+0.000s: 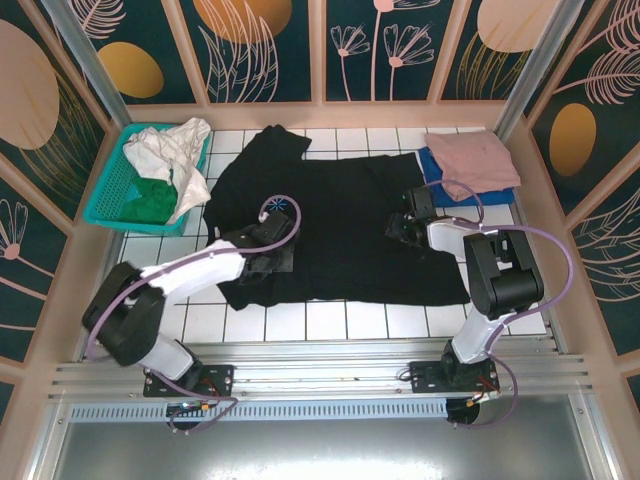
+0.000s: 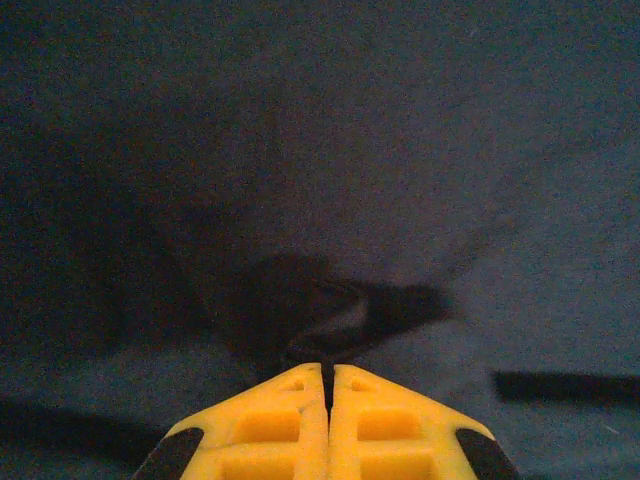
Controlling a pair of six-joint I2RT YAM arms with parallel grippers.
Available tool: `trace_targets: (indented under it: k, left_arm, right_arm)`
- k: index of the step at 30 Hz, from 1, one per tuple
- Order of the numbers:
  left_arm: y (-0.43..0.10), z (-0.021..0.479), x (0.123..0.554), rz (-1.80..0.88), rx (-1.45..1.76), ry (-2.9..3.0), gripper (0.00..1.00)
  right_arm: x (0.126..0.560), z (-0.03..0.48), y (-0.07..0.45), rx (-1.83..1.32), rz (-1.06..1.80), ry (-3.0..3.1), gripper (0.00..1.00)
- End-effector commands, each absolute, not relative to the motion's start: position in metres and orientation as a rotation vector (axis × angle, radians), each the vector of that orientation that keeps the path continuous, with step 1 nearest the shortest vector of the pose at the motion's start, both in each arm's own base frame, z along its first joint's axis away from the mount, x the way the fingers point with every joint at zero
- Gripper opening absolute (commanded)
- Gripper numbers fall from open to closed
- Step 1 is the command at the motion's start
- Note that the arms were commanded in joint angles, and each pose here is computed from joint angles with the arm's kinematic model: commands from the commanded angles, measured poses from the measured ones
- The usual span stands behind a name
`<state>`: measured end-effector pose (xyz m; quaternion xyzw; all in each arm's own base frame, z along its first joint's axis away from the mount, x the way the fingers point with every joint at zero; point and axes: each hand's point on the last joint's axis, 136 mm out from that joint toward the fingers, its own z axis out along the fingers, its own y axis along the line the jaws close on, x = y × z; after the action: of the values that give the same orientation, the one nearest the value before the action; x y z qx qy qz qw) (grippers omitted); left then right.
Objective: Fold and stack the t-shirts
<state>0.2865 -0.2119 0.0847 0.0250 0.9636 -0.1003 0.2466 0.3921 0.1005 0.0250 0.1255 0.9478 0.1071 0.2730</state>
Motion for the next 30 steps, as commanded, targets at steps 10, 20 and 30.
trace_targets:
  k: [10,20,30]
  left_arm:
    - [-0.222,0.103,0.152,-0.708,0.066,2.646,0.03]
    - [-0.245,0.156,0.120,-1.271,0.195,2.281,0.31]
    - [-0.180,0.113,0.171,-0.641,-0.139,2.388,0.84]
  right_arm:
    - [0.379,0.013,0.074,0.388,0.197,2.617,0.53]
    - [0.381,0.010,0.070,0.385,0.156,2.641,0.53]
    - [0.385,0.023,0.086,0.356,0.217,2.624,0.53]
